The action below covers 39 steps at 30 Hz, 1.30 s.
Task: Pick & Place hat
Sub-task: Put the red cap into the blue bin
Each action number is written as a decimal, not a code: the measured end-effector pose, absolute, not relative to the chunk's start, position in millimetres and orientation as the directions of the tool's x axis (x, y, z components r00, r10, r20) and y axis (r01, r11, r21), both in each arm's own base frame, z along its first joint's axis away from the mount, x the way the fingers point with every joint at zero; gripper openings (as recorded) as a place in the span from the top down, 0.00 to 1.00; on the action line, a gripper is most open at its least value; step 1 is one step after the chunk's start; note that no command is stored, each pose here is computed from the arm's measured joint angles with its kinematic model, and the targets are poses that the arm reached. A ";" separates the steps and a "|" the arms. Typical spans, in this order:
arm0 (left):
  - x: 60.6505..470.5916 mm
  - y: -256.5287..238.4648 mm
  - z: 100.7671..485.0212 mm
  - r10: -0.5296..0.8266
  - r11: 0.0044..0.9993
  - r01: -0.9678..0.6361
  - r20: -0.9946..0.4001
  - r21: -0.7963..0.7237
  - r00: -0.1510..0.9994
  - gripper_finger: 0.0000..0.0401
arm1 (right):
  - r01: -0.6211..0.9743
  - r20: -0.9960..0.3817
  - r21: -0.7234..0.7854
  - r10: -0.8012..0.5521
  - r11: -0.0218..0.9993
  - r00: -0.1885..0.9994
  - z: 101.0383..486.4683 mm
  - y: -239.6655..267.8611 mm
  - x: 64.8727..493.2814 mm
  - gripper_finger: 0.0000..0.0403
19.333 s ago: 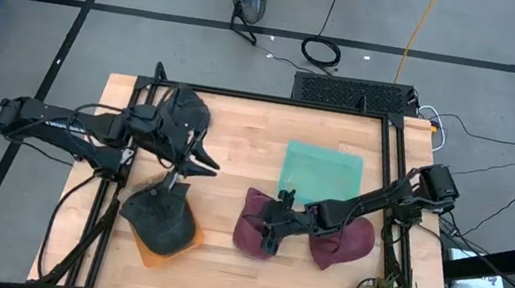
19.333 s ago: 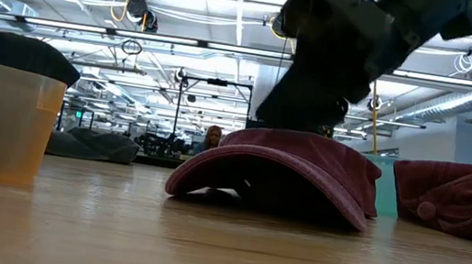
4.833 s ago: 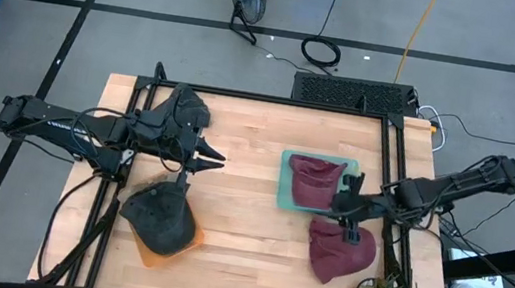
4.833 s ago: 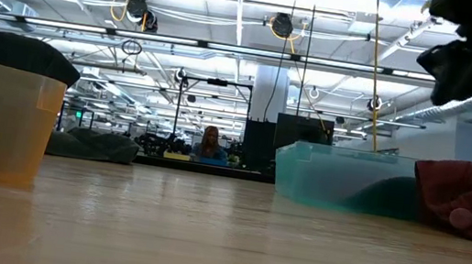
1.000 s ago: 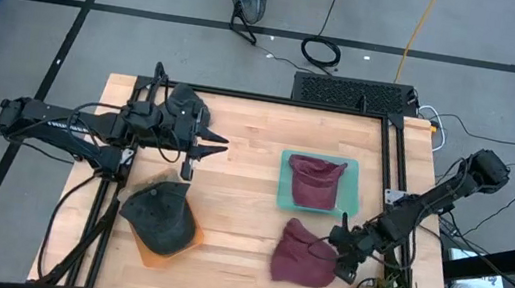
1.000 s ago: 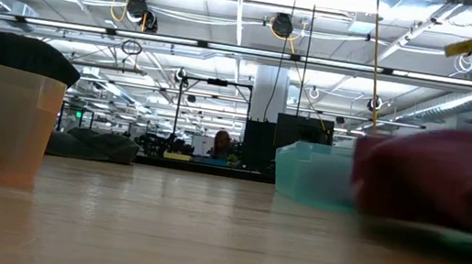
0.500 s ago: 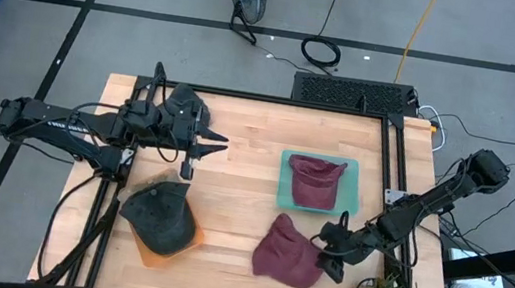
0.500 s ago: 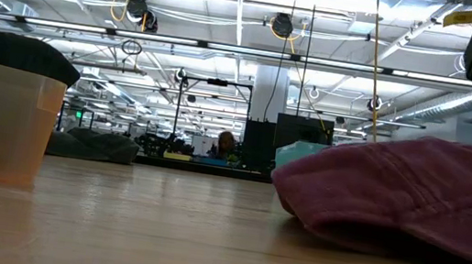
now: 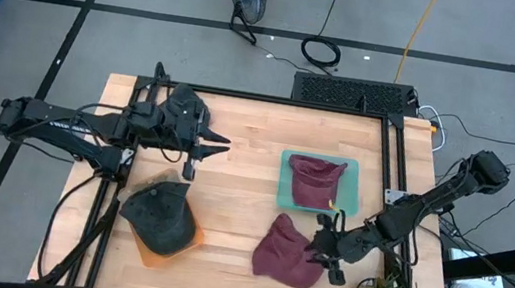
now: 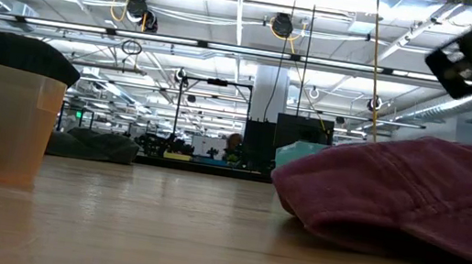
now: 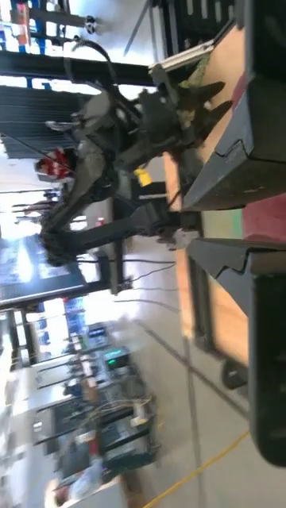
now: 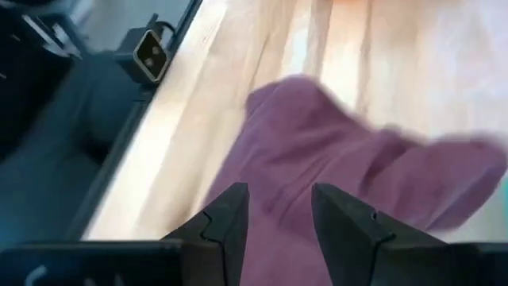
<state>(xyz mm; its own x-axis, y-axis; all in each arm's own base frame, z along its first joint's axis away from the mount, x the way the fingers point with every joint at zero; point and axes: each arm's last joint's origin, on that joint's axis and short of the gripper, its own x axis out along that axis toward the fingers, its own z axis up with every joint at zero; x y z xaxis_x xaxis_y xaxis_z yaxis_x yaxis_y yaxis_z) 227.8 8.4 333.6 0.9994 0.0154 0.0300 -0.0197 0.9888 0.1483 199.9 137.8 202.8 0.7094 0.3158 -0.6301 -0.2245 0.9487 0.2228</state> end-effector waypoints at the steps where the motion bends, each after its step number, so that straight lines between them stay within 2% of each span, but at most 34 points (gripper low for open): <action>1: 229.2 8.4 331.5 0.015 0.991 -0.017 0.016 0.136 1.000 0.82 | -0.245 -0.627 0.188 0.308 0.951 0.716 204.9 136.7 203.6 0.69; 6: 238.0 7.1 322.6 0.009 0.997 -0.007 -0.028 0.071 1.000 0.82 | -0.356 -0.657 0.052 0.300 0.933 0.691 201.9 133.7 223.2 0.69; 10: 243.2 4.4 317.1 -0.003 0.998 0.006 -0.055 0.060 0.998 0.82 | -0.504 -0.714 0.011 0.360 0.864 0.601 189.5 138.7 234.8 0.69; 14: 246.9 1.8 312.5 -0.014 0.999 0.016 -0.079 0.032 0.997 0.82 | -0.590 -0.745 -0.050 0.363 0.806 0.559 187.4 144.8 243.3 0.69; 19: 246.2 -1.3 310.7 -0.026 1.000 0.026 -0.101 -0.003 0.995 0.82 | -0.649 -0.783 -0.102 0.342 0.754 0.520 189.6 147.8 248.6 0.69; 25: 246.0 -6.0 309.1 -0.043 0.999 0.040 -0.117 -0.032 0.992 0.82 | -0.695 -0.832 -0.128 0.305 0.707 0.463 173.9 148.3 250.8 0.69; 39: 245.8 -7.9 307.8 -0.051 0.998 0.047 -0.131 -0.034 0.990 0.82 | -0.700 -0.804 -0.177 0.308 0.692 0.508 174.4 148.7 257.2 0.69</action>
<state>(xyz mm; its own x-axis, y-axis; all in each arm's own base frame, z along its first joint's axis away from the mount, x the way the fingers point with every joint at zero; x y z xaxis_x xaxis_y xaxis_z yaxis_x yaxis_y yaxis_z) 245.8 -7.9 307.8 0.9901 -0.0508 -0.1306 0.0467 0.9983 -0.0344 257.2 148.7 174.4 0.5083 0.3085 -0.8040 -0.6998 0.6921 -0.1769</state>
